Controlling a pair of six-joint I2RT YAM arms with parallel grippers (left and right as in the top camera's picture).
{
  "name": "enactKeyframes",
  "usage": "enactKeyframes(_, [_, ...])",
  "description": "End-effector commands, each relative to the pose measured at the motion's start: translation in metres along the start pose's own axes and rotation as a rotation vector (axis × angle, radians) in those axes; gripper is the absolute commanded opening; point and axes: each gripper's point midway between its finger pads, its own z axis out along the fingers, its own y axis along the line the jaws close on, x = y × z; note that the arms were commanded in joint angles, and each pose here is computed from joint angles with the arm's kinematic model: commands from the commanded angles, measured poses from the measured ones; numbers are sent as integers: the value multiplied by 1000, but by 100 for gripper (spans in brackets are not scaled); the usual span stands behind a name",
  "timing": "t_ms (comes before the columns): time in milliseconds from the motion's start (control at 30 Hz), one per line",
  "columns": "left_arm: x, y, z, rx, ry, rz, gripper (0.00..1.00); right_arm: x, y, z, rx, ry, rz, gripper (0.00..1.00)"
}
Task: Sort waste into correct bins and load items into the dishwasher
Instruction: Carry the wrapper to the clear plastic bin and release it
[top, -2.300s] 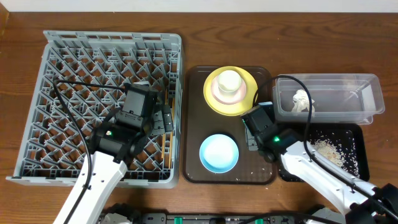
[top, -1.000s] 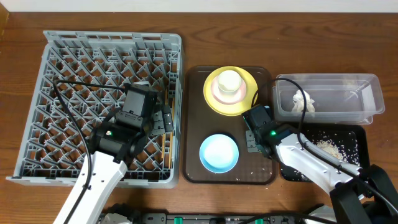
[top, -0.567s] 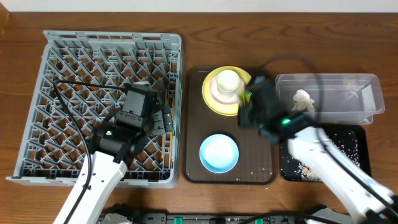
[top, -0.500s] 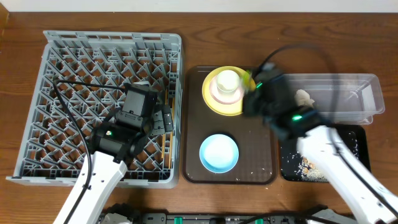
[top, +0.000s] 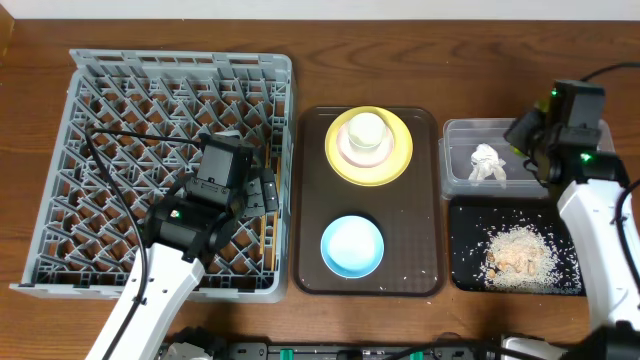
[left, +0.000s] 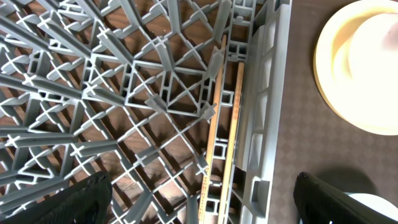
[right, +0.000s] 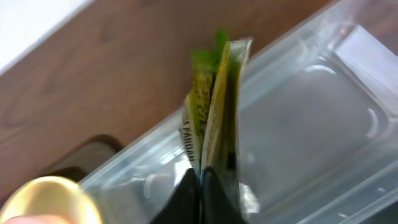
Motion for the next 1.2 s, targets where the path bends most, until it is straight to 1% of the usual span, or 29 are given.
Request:
enactKeyframes(0, [-4, 2, -3, -9, -14, -3, 94, 10, -18, 18, 59, 49, 33, 9])
enactKeyframes(33, [-4, 2, -3, -9, -14, -3, 94, 13, -20, 20, 70, 63, 33, 7])
enactKeyframes(67, [-4, 2, -3, -9, -14, -3, 94, 15, -24, 22, 85, 71, 35, 2])
enactKeyframes(100, [-4, 2, -3, -9, -14, -3, 94, 15, -27, 22, 96, 73, 37, 2])
enactKeyframes(167, [-4, 2, -3, -9, -14, -3, 94, 14, -31, 22, 105, 74, 42, 3])
enactKeyframes(200, [-4, 2, -3, -9, -14, -4, 95, 13, -33, 21, 108, 72, 47, 6])
enactKeyframes(233, [-4, 2, -3, -9, -14, -3, 94, 13, -35, 22, 111, 71, 50, 15])
enactKeyframes(300, [-4, 2, -3, -9, -14, -3, 94, 11, -39, 22, 117, 68, 59, 49])
enactKeyframes(367, [-4, 2, -3, -9, -14, -3, 94, 9, -44, 22, 127, 68, 71, 67])
enactKeyframes(400, [-4, 2, -3, -9, -14, -3, 94, 9, -47, 22, 133, 70, 76, 80])
enactKeyframes(433, [-4, 2, -3, -9, -14, -3, 95, 9, -50, 22, 141, 76, 80, 89])
enactKeyframes(467, [-4, 2, -3, -9, -14, -3, 95, 10, -54, 21, 151, 83, 85, 95])
enactKeyframes(500, [-4, 2, -3, -9, -14, -3, 94, 11, -57, 21, 156, 87, 88, 97])
enactKeyframes(567, [-4, 2, -3, -9, -14, -3, 94, 12, -62, 20, 167, 97, 95, 98])
enactKeyframes(633, [-4, 2, -3, -9, -14, -4, 95, 17, -56, 18, 123, 131, 47, 96])
enactKeyframes(667, [-4, 2, -3, -9, -14, -3, 94, 20, -50, 16, 86, 152, 13, 93])
enactKeyframes(700, [-4, 2, -3, -9, -14, -3, 94, 23, -45, 12, 53, 167, -11, 84])
enactKeyframes(733, [-4, 2, -3, -9, -14, -3, 94, 26, -41, 7, 28, 179, -35, 79])
enactKeyframes(767, [-4, 2, -3, -9, -14, -3, 94, 27, -35, -5, -4, 180, -79, 66])
enactKeyframes(833, [-4, 2, -3, -9, -14, -3, 94, 25, -27, -20, -30, 155, -100, 65])
enactKeyframes(933, [-4, 2, -3, -9, -14, -3, 94, 29, 4, -44, -167, 134, -219, 64])
enactKeyframes(1000, [-4, 2, -3, -9, -14, -3, 94, 36, 22, -58, -234, 129, -268, 63])
enactKeyframes(1067, [-4, 2, -3, -9, -14, -3, 94, 48, 38, -67, -271, 140, -316, 66])
enactKeyframes(1167, [-4, 2, -3, -9, -14, -4, 94, 74, 50, -74, -298, 212, -372, 67])
